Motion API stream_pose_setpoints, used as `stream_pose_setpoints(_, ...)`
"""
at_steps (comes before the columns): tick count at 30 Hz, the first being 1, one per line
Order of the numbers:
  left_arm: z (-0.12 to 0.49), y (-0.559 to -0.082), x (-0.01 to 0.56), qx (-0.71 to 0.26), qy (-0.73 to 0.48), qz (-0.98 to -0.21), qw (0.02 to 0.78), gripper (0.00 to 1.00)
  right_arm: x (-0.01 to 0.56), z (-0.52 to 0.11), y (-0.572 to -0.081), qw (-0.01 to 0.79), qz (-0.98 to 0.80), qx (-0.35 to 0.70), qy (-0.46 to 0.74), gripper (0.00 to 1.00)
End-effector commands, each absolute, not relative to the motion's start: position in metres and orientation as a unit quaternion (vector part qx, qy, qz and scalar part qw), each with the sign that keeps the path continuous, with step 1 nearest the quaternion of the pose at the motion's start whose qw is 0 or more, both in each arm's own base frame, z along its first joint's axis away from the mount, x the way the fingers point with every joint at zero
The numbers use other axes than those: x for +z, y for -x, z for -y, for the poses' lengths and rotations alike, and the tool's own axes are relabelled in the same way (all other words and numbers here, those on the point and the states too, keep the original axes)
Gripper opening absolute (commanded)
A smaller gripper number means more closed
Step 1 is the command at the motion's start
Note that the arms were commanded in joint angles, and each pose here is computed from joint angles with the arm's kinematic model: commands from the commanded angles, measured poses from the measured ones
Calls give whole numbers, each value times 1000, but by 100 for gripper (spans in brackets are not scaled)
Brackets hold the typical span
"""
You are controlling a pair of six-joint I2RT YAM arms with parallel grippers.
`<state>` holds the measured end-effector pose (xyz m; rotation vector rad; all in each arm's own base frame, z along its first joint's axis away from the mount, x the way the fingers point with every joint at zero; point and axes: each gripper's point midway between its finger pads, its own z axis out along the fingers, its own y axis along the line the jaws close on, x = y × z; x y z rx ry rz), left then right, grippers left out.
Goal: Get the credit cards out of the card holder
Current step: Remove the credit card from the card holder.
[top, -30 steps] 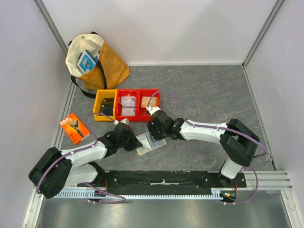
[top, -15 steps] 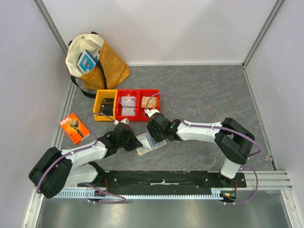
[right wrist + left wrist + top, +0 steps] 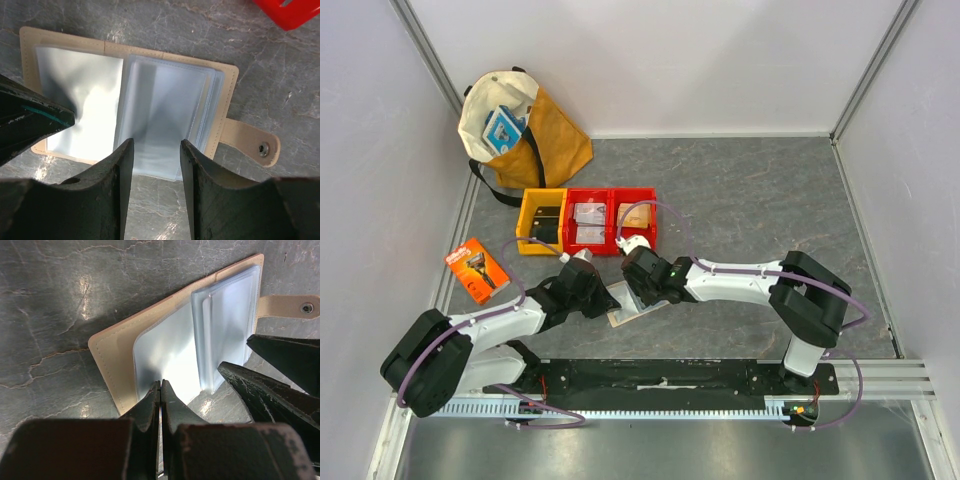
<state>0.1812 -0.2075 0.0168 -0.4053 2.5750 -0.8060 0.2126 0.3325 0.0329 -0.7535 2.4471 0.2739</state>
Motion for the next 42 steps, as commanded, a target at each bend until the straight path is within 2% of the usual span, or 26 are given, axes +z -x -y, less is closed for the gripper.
stream_pose_setpoints(1, 191, -165, -6, -245, 156, -940, 178, 4, 63, -339, -227, 322, -902, 96, 272, 49)
stream_pose_setpoints(10, 190, -165, -6, -246, 156, -940, 179, 4, 50, -335, -225, 314, -907, 74, 271, 54)
stream_pose_setpoints(25, 191, -165, -6, -246, 154, -940, 178, 4, 32, -338, -215, 292, -914, 66, 275, 51)
stream_pose_setpoints(38, 191, -165, -7, -246, 155, -941, 175, 4, 24, -346, -205, 277, -915, 70, 284, 42)
stream_pose_setpoints(42, 191, -165, -7, -246, 154, -941, 177, 4, 41, -345, -212, 301, -910, 69, 276, 48)
